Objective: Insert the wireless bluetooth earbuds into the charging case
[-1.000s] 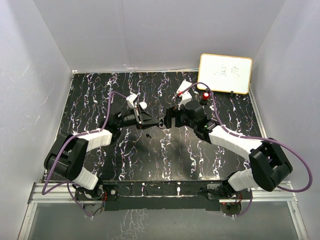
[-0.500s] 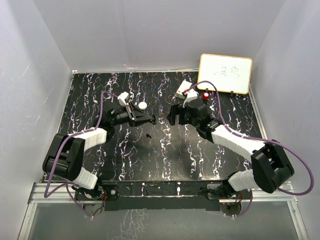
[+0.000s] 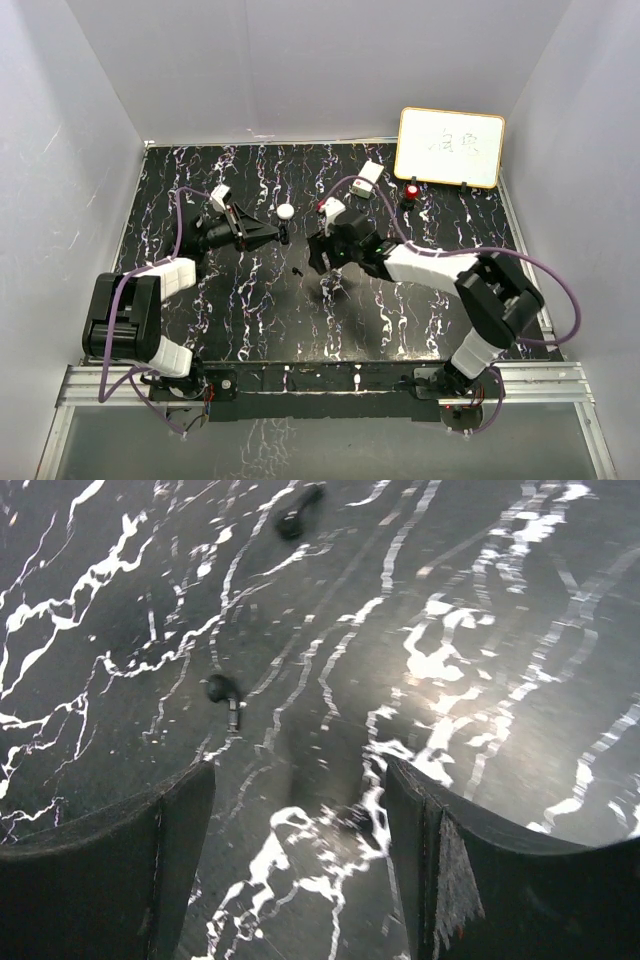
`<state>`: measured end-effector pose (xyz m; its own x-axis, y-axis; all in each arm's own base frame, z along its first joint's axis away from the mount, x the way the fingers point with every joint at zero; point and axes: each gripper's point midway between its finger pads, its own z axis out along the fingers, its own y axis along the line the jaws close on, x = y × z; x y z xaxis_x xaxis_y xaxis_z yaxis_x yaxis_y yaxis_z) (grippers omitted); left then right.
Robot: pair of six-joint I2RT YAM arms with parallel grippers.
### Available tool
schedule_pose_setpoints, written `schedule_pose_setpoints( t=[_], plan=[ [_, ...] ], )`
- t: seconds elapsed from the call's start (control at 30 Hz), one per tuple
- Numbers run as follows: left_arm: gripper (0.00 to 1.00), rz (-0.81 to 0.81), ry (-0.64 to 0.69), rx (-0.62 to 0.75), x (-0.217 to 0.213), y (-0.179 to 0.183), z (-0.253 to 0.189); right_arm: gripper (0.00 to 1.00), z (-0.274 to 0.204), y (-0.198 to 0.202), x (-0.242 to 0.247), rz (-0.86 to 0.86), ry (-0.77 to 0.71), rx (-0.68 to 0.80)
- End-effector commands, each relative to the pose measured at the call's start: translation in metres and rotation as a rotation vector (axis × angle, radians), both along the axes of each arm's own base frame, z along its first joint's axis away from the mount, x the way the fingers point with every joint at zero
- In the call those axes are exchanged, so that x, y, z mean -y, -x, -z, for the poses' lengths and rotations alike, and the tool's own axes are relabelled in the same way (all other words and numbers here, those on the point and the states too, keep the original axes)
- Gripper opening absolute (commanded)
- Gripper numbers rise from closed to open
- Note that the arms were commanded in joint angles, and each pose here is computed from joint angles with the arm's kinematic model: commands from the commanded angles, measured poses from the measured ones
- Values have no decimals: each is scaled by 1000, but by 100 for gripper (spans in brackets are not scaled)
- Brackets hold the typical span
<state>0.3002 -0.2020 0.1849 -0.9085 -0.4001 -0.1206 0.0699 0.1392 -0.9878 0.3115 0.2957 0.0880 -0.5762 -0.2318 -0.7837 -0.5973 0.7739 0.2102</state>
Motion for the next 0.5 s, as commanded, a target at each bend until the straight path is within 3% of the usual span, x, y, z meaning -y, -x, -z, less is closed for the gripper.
schedule_pose_setpoints(
  t=[0.0,0.47],
  plan=[
    [0,37,32,58,-8,11,-21,66,-17,-6,-36,-81,-16,79],
    [0,-22,41,58,-42,13,-23,64,6,-40,-75,-82,-3,69]
  ],
)
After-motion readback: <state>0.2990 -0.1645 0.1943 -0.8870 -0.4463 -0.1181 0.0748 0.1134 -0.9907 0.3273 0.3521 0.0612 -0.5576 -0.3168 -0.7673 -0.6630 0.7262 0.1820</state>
